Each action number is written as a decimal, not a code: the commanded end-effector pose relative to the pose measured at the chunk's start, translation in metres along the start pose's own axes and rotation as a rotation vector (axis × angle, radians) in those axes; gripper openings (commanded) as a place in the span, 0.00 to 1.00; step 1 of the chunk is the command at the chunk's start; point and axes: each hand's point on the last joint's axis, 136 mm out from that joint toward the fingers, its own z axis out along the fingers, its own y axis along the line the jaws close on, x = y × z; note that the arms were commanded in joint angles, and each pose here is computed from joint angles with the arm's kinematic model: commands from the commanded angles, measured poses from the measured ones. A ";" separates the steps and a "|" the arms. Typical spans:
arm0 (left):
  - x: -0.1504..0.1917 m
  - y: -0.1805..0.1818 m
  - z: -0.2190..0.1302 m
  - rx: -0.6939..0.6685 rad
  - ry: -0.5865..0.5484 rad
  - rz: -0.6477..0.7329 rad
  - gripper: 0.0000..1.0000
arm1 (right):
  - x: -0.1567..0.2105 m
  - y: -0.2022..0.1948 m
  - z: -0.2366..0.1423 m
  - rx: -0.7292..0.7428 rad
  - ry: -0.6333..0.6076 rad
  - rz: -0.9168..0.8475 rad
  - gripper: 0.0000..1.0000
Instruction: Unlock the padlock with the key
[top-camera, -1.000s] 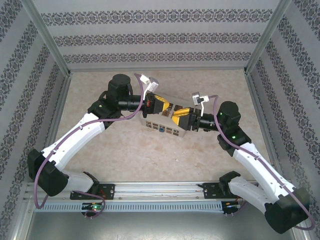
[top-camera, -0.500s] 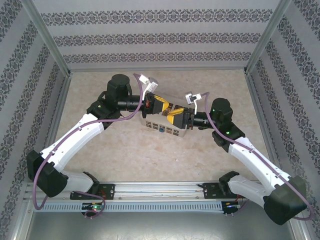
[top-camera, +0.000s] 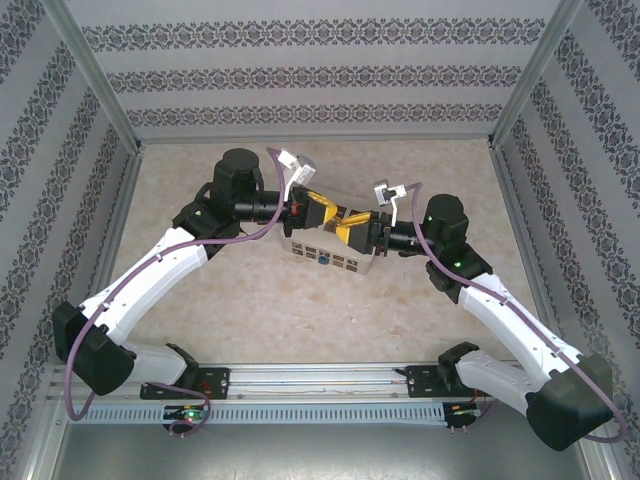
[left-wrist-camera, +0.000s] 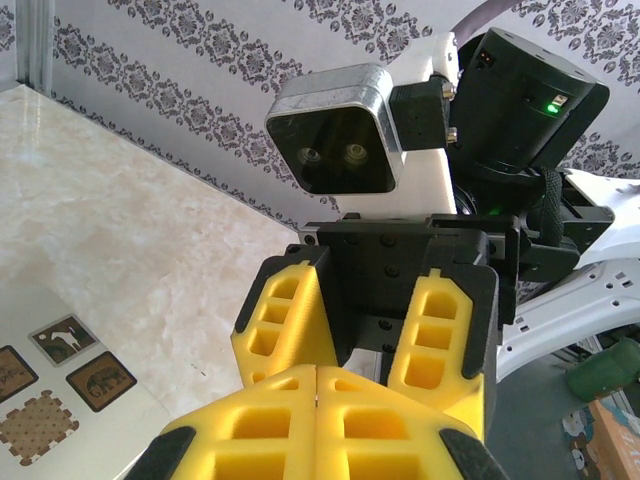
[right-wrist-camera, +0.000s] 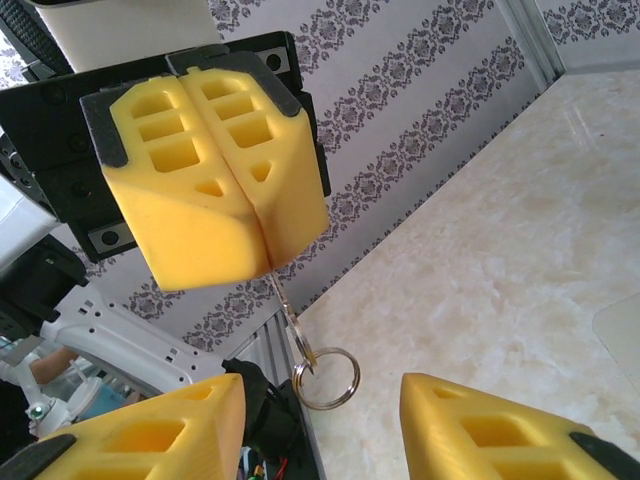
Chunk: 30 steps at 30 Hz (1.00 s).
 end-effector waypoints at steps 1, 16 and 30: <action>-0.003 -0.013 -0.006 0.013 -0.003 0.038 0.00 | -0.015 0.019 -0.003 -0.035 -0.023 -0.054 0.42; -0.003 -0.015 -0.008 0.015 0.001 0.045 0.00 | -0.013 0.023 0.009 -0.050 -0.010 -0.069 0.29; -0.004 -0.017 -0.009 0.019 -0.004 0.045 0.00 | -0.006 0.008 0.005 0.040 -0.013 -0.070 0.00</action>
